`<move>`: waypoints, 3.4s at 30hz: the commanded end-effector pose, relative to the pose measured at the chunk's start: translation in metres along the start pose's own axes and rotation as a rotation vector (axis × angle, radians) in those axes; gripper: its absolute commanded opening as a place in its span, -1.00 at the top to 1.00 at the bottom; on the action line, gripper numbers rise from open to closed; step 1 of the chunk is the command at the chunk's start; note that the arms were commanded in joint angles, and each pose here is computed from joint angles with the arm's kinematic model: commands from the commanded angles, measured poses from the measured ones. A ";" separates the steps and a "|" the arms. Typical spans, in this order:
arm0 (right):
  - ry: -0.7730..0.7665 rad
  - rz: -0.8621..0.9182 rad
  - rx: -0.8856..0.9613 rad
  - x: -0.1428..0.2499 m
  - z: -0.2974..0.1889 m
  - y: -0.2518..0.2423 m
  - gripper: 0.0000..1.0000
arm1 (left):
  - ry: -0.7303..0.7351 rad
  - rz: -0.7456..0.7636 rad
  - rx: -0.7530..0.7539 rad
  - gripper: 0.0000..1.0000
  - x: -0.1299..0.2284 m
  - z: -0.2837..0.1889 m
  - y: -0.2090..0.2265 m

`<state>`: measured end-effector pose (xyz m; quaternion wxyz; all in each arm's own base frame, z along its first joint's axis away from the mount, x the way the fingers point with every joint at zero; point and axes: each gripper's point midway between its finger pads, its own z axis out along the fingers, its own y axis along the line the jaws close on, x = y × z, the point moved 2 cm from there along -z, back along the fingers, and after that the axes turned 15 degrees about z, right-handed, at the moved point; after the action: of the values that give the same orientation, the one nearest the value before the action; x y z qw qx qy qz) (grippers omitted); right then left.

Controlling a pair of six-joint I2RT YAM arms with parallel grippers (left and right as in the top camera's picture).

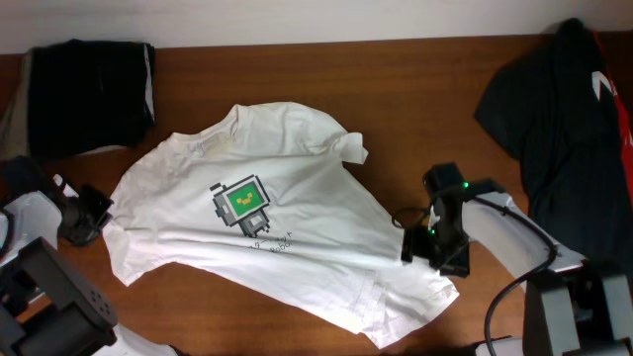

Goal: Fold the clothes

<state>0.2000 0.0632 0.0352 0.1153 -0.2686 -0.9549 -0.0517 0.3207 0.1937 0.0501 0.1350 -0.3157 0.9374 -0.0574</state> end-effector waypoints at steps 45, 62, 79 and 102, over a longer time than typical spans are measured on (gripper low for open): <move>-0.194 -0.030 -0.393 -0.190 -0.177 0.065 -0.92 | 0.026 0.277 0.109 0.97 0.022 0.031 -0.129; -0.162 -0.214 0.008 -0.144 -0.062 0.055 -0.24 | 0.052 0.274 0.103 0.81 0.028 0.032 -0.127; -0.354 -0.176 -0.143 -0.186 -0.054 0.086 0.92 | 0.049 0.274 0.072 0.81 0.027 0.033 -0.122; -0.477 -0.108 -0.241 -0.241 -0.111 0.113 -0.97 | 0.043 0.274 0.050 0.78 0.025 0.033 -0.119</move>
<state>0.4747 0.0422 0.0544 -0.1400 -0.2097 -0.9618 -0.1068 0.3765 0.0806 0.0361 0.1285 -0.1761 0.9733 -0.0722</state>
